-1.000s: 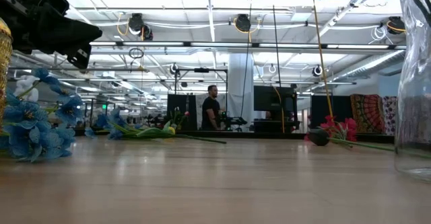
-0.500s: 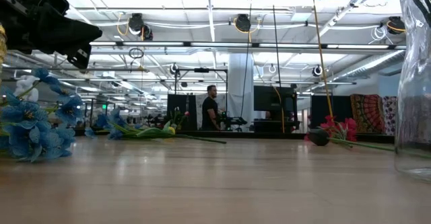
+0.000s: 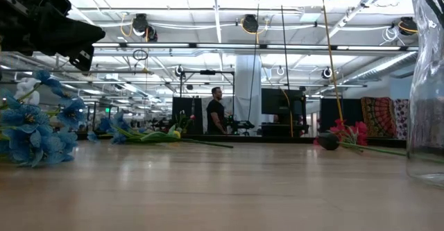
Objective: Sort flowers into vase by color
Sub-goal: Put the bottom black tulip into the yellow vase
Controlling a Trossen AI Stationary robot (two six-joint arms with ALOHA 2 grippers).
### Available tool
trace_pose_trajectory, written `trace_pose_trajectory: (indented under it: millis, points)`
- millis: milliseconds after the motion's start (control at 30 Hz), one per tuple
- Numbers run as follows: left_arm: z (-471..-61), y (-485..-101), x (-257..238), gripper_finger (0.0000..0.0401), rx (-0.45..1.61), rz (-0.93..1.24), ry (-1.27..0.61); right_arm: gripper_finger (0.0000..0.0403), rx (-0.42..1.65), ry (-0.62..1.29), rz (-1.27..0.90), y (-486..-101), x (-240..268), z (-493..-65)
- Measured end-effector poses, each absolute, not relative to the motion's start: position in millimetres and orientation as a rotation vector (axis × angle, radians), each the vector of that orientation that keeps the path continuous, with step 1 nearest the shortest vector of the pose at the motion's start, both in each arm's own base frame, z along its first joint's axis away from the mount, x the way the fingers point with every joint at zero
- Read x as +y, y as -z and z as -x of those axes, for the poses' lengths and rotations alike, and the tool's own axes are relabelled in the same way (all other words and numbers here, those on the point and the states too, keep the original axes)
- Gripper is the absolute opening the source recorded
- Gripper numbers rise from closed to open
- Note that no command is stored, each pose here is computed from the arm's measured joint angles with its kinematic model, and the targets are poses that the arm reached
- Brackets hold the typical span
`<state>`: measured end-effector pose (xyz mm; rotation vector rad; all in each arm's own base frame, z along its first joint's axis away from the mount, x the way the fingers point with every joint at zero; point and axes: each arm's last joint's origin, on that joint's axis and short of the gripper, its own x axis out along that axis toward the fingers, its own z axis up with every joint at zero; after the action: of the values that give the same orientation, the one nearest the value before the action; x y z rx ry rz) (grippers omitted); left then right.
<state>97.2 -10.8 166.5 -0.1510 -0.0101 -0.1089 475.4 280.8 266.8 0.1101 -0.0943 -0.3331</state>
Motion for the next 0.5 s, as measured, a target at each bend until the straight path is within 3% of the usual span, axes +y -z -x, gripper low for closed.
trace_pose_trajectory:
  millis: [300,500]
  points:
    - [-97.2,-166.4,-10.8,0.0036,-0.01,0.151,0.109,0.0088,-0.047,0.333,-0.121,-260.1,280.0,-476.5]
    - [-97.2,-166.6,-10.8,0.0036,-0.01,0.151,0.109,0.0113,-0.051,0.327,-0.102,-264.2,283.9,-472.8]
